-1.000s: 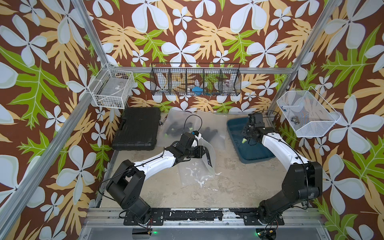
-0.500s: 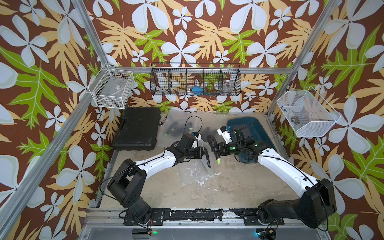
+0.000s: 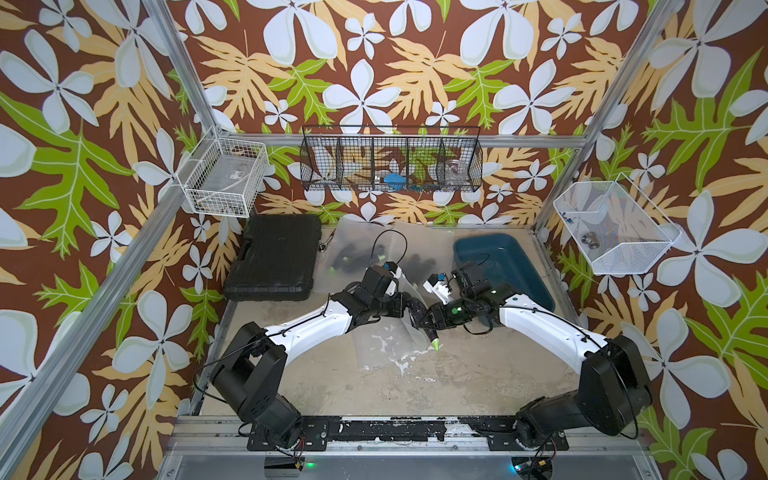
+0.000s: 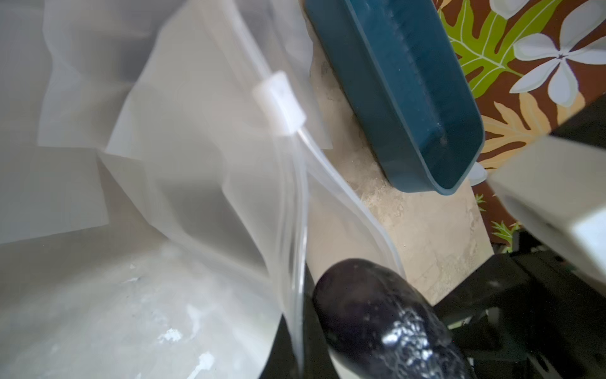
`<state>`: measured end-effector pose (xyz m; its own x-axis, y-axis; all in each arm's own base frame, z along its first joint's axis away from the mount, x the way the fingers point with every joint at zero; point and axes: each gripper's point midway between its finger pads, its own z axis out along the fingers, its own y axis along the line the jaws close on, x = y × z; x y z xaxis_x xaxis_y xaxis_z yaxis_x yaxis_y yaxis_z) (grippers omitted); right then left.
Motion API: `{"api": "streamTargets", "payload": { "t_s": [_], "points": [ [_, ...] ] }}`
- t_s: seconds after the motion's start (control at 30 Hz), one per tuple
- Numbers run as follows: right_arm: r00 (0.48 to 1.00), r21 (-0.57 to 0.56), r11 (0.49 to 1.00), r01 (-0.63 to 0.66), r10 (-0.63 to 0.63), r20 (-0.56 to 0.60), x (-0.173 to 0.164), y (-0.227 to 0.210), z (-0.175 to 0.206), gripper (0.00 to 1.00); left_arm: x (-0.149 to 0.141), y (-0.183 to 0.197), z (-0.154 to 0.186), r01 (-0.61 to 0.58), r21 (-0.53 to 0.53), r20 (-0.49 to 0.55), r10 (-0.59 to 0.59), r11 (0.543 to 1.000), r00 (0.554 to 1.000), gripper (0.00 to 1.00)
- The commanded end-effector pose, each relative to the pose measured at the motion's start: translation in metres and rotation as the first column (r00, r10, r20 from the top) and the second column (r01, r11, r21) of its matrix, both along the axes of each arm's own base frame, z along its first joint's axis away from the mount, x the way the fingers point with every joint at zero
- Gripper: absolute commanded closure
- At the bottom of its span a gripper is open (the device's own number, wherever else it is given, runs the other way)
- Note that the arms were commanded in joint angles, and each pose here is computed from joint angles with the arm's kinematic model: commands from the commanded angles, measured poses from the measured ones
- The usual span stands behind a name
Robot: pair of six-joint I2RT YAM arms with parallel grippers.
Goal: Place the eggplant in a zip-top bag and seal the zipper
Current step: Place the eggplant in the zipper food storage bag.
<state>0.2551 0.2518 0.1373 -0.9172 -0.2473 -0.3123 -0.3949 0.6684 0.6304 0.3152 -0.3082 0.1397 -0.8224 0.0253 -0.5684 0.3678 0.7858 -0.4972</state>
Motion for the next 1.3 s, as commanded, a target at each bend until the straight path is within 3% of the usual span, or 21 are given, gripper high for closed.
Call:
{"api": "streamTargets", "payload": {
  "t_s": [0.0,0.23,0.5,0.6,0.77,1.13,1.27],
  "points": [
    [0.999,-0.087,0.995,0.038,-0.039,-0.011,0.006,-0.010,-0.009,0.81,-0.011,-0.012,0.006,0.066,-0.018,0.006,-0.066,0.998,0.998,1.00],
    [0.994,-0.190,0.976,0.103,-0.105,0.000,0.027,-0.017,-0.018,0.76,-0.032,-0.031,0.010,0.139,-0.053,-0.015,-0.140,0.989,0.990,1.00],
    [0.986,-0.159,0.975,0.154,-0.141,0.085,0.047,-0.008,0.001,0.69,-0.039,-0.038,0.023,0.148,-0.115,-0.032,-0.152,0.982,0.988,1.00],
    [0.984,-0.147,0.977,0.152,-0.136,0.112,0.050,-0.001,0.007,0.62,-0.035,-0.036,0.040,0.102,-0.166,-0.005,-0.105,0.981,0.994,1.00],
    [0.983,-0.163,0.978,0.126,-0.101,0.152,0.045,0.000,0.017,0.50,-0.027,-0.033,0.048,0.071,-0.158,0.014,-0.069,0.985,0.997,1.00],
    [0.938,-0.164,0.971,0.175,-0.114,0.327,0.045,-0.022,0.076,0.48,-0.020,-0.026,0.034,0.026,-0.139,-0.015,-0.028,0.990,1.000,1.00],
    [0.896,-0.226,0.944,0.242,-0.128,0.425,0.055,-0.044,0.075,0.48,-0.021,-0.025,0.036,0.026,-0.138,-0.010,-0.027,0.990,1.000,1.00]
  ]
}}
